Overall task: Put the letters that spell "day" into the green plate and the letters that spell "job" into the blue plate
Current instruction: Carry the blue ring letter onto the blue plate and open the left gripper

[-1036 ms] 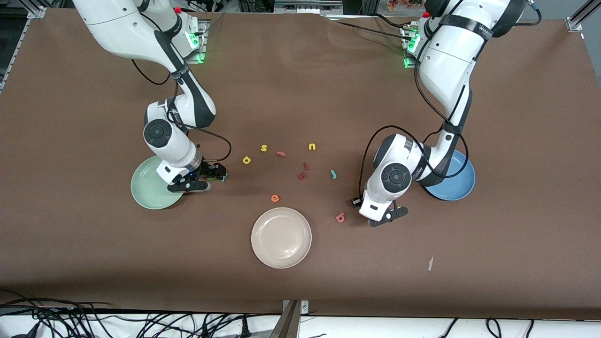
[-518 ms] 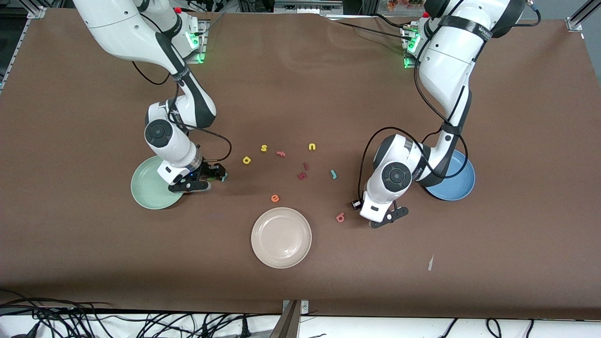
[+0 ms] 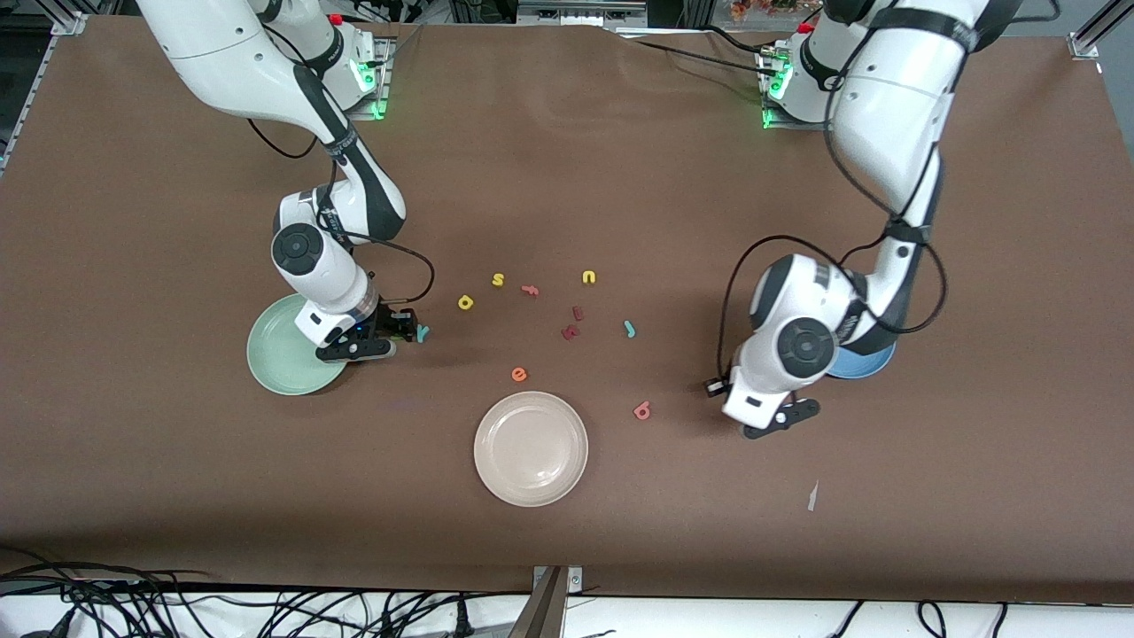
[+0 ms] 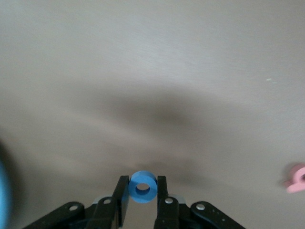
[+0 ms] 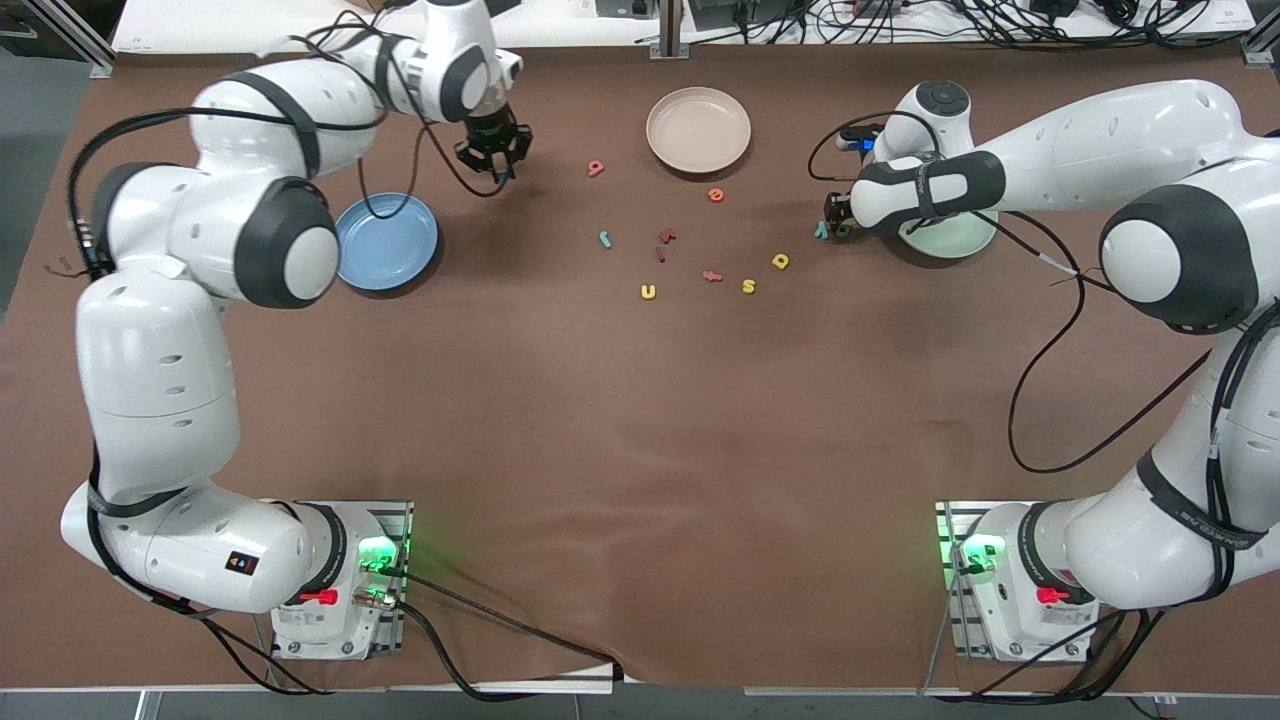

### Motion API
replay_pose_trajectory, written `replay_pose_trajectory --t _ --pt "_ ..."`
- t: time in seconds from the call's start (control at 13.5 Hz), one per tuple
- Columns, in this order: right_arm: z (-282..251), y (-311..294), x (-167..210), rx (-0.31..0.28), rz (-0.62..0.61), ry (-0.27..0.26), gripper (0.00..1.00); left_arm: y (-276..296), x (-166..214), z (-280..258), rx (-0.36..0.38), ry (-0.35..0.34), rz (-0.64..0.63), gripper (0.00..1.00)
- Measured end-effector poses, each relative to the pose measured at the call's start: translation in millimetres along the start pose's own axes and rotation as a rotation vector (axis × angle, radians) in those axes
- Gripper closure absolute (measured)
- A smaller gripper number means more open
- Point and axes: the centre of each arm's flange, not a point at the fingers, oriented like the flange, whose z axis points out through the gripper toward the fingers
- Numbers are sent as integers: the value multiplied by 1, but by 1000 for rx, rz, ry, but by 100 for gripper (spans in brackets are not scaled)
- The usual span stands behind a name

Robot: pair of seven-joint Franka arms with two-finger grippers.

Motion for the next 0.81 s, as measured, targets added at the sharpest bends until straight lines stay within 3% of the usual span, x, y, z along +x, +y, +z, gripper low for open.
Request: replay_pose_trajectory --t 0.44,0.59,0.81 --pt "-1 1 1 0 1 3 48 -113 -37 18 -19 39 136 72" --pt "-3 1 1 0 1 6 61 -142 -45 25 19 36 199 72" --pt "-4 0 2 1 0 9 64 -172 -54 39 118 26 291 72"
